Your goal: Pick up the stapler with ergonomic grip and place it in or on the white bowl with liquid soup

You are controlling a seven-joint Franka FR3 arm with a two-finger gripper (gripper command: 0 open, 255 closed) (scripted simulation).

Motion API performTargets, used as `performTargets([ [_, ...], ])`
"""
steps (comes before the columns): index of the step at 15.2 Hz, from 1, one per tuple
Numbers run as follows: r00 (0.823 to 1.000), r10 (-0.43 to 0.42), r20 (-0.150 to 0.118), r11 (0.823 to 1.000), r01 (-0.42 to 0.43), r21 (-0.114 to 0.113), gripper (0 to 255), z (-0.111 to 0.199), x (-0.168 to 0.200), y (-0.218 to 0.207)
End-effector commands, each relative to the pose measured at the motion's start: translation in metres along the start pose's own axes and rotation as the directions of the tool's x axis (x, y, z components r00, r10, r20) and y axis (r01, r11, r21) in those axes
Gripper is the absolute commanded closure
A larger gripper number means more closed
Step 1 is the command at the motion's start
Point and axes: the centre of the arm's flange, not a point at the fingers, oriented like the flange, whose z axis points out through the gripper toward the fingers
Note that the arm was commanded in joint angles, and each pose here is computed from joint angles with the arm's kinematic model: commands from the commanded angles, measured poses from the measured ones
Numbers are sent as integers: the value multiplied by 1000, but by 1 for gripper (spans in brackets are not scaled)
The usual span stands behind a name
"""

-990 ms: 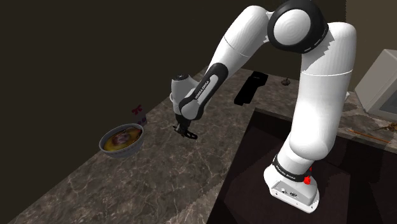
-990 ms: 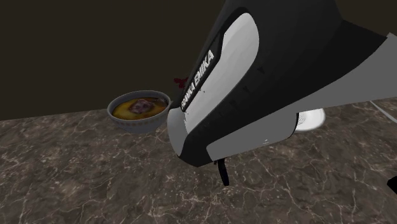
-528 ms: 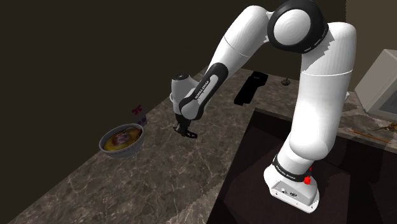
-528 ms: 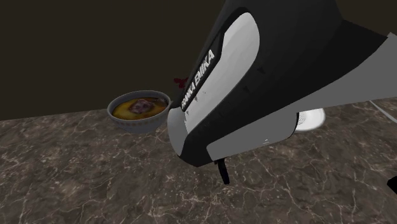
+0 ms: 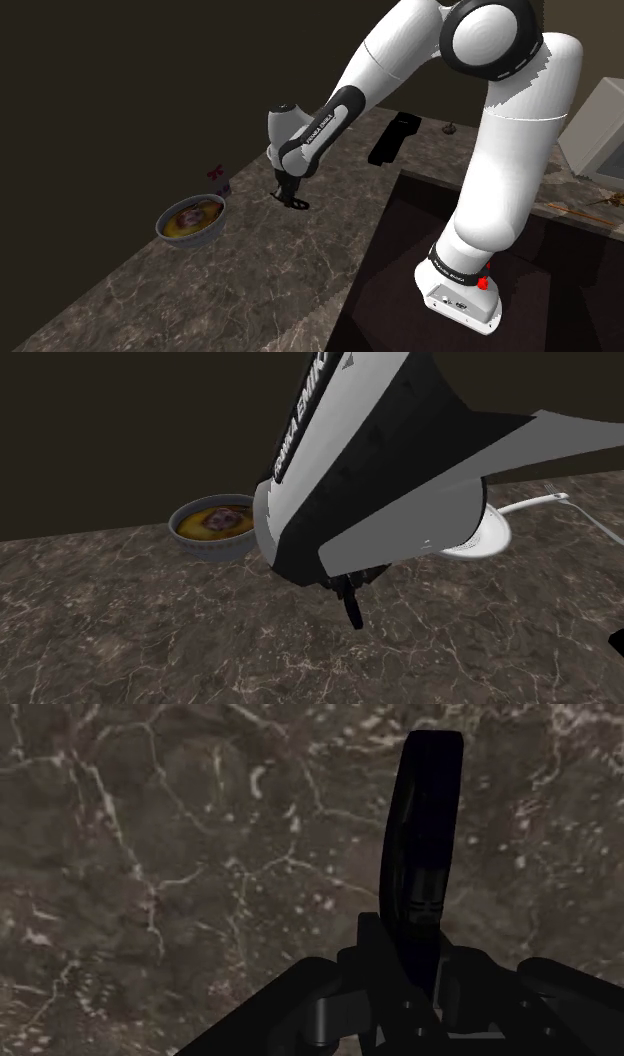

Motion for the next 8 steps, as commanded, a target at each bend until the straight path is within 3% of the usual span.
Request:
performTargets([
  [1, 1000, 0, 0, 1000, 0, 0, 255, -10, 0, 0],
  [8, 1000, 0, 0, 1000, 0, 0, 255, -47, 0, 0],
])
